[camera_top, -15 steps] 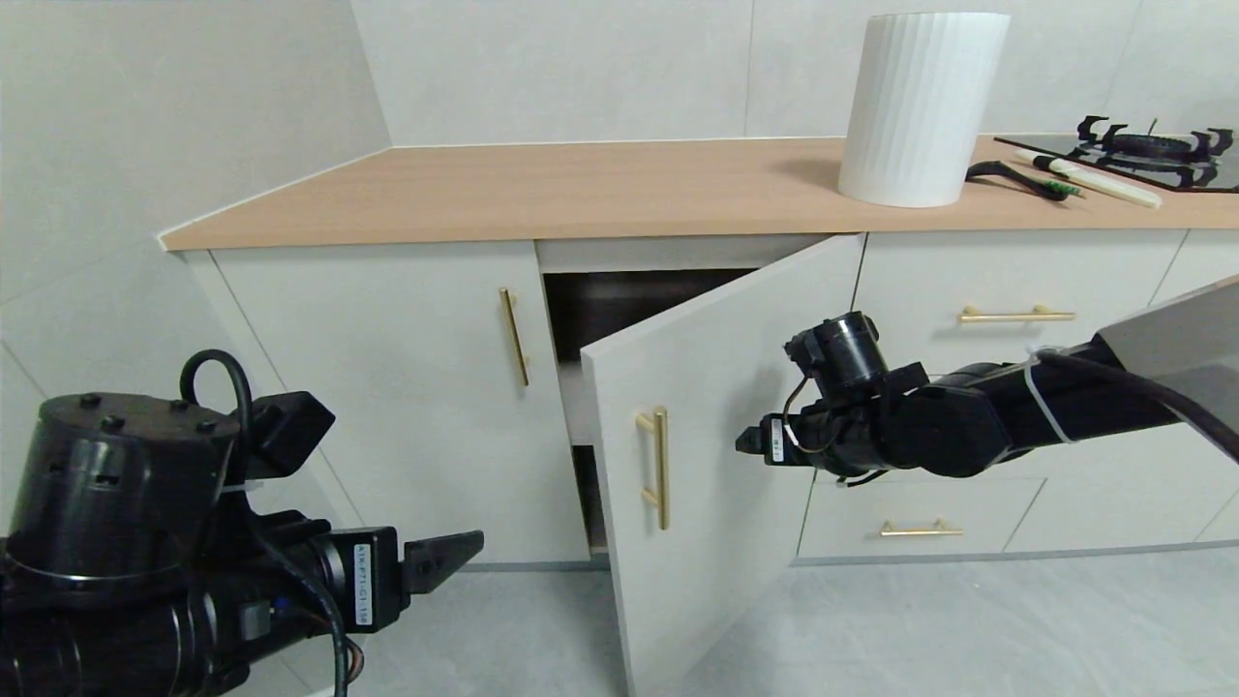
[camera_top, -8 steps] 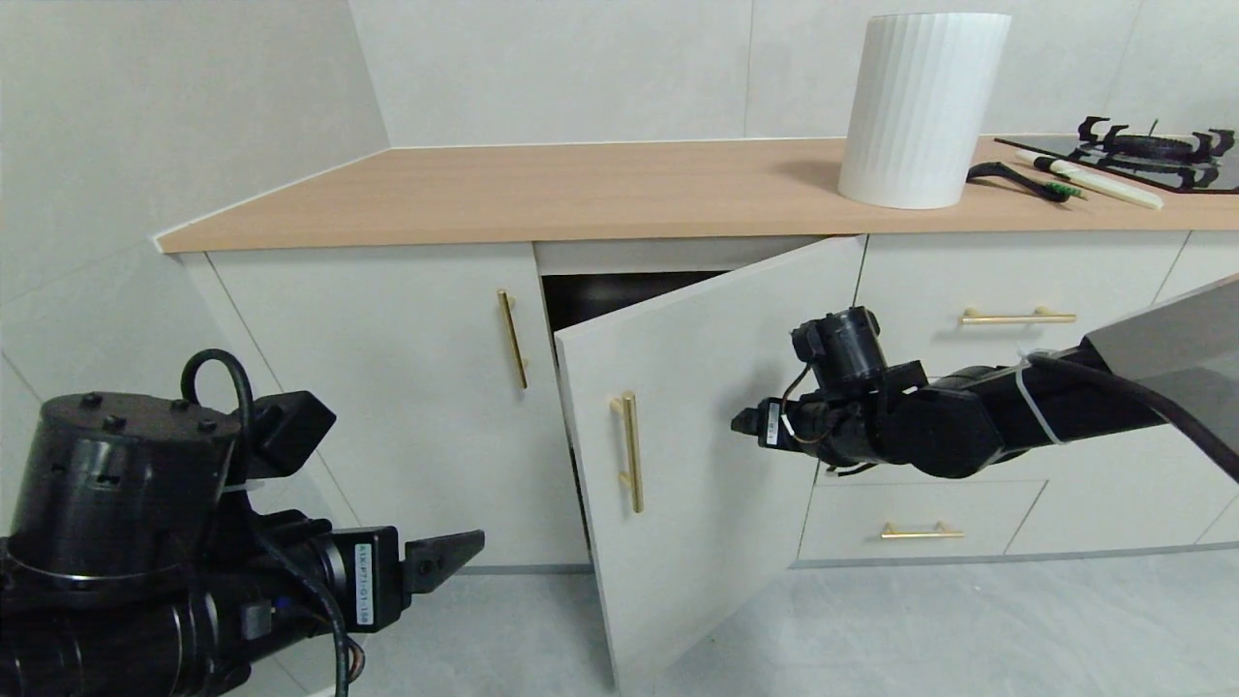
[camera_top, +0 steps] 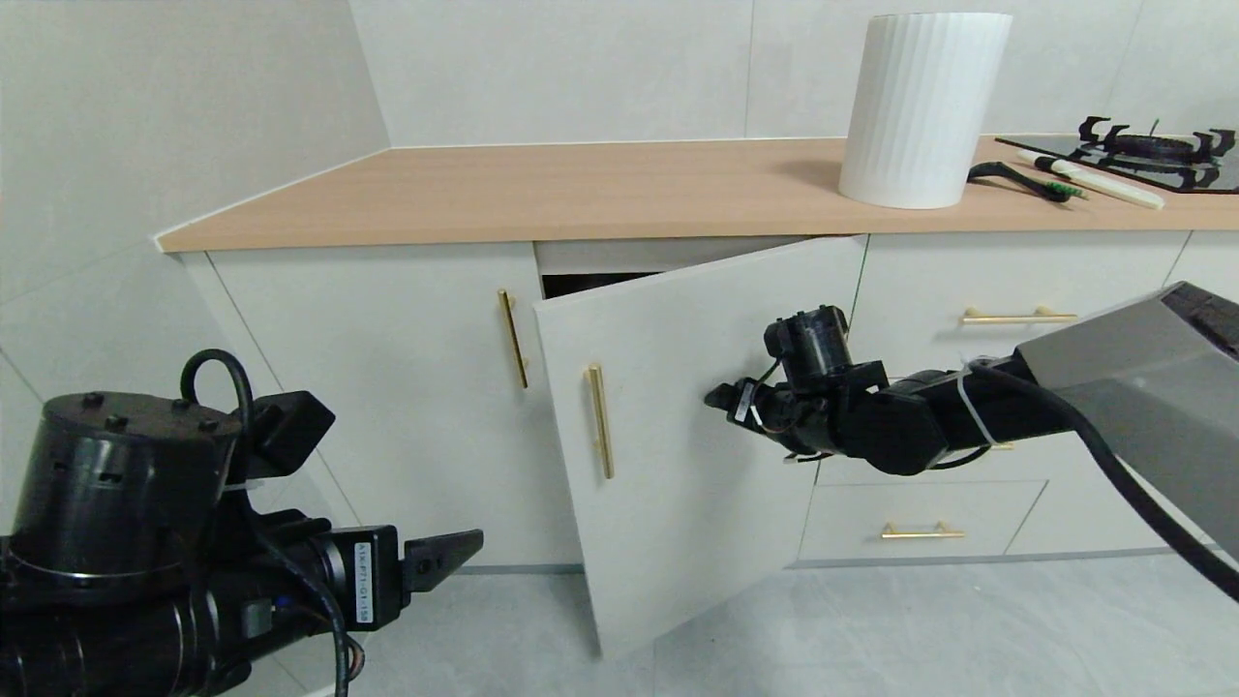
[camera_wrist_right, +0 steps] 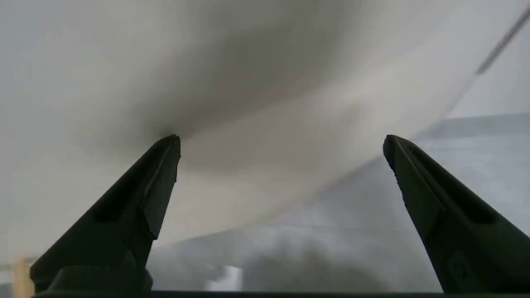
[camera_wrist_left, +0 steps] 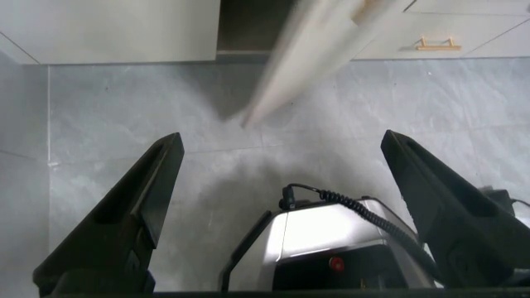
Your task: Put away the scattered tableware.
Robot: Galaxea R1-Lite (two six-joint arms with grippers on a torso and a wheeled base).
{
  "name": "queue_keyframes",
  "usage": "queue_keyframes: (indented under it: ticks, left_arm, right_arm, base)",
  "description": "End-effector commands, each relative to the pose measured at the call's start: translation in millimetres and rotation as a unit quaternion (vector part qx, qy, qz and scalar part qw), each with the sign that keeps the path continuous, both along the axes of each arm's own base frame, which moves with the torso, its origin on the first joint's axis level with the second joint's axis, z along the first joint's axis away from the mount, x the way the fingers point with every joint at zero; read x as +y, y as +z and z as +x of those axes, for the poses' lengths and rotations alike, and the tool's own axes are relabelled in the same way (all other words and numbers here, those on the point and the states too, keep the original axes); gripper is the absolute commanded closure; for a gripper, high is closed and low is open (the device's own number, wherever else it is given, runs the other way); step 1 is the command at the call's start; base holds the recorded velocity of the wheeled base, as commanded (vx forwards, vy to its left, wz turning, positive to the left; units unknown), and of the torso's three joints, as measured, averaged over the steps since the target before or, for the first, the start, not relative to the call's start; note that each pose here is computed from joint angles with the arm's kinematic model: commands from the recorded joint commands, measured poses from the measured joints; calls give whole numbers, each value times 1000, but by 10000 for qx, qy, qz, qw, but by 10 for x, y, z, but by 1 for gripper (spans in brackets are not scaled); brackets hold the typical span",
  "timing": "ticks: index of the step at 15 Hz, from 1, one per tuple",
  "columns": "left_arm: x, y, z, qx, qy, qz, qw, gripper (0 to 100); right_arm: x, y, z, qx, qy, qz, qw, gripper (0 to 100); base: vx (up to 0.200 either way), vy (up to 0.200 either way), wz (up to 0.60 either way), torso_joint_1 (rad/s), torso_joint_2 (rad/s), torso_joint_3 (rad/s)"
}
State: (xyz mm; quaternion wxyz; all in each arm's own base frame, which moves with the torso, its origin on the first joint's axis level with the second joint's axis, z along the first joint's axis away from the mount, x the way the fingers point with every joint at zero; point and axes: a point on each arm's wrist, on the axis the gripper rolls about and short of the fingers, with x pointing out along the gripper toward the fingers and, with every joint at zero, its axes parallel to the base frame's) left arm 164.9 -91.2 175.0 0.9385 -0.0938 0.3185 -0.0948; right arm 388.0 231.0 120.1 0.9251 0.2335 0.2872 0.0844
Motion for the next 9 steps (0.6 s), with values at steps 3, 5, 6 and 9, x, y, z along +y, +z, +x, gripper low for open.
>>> queue_keyframes:
  ticks: [3, 5, 6, 9]
  left_arm:
    - [-9, -19, 15, 41, 4, 23, 10000, 0]
    - [-9, -19, 15, 41, 4, 23, 10000, 0]
    - [-9, -19, 15, 41, 4, 23, 10000, 0]
    - [-8, -19, 15, 39, 10, 27, 10000, 0]
  right_arm:
    - [73, -127, 207, 20, -259, 312, 9992, 0]
    - [43, -129, 302, -9, -430, 497, 9978, 0]
    - [15, -133, 343, -21, -504, 545, 9972, 0]
    - [-15, -89, 433, -108, -718, 779, 9943, 0]
  base:
    - [0, 0, 0, 0, 0, 0]
    - [0, 0, 0, 0, 0, 0]
    - [0, 0, 0, 0, 0, 0]
    - [0, 0, 0, 0, 0, 0]
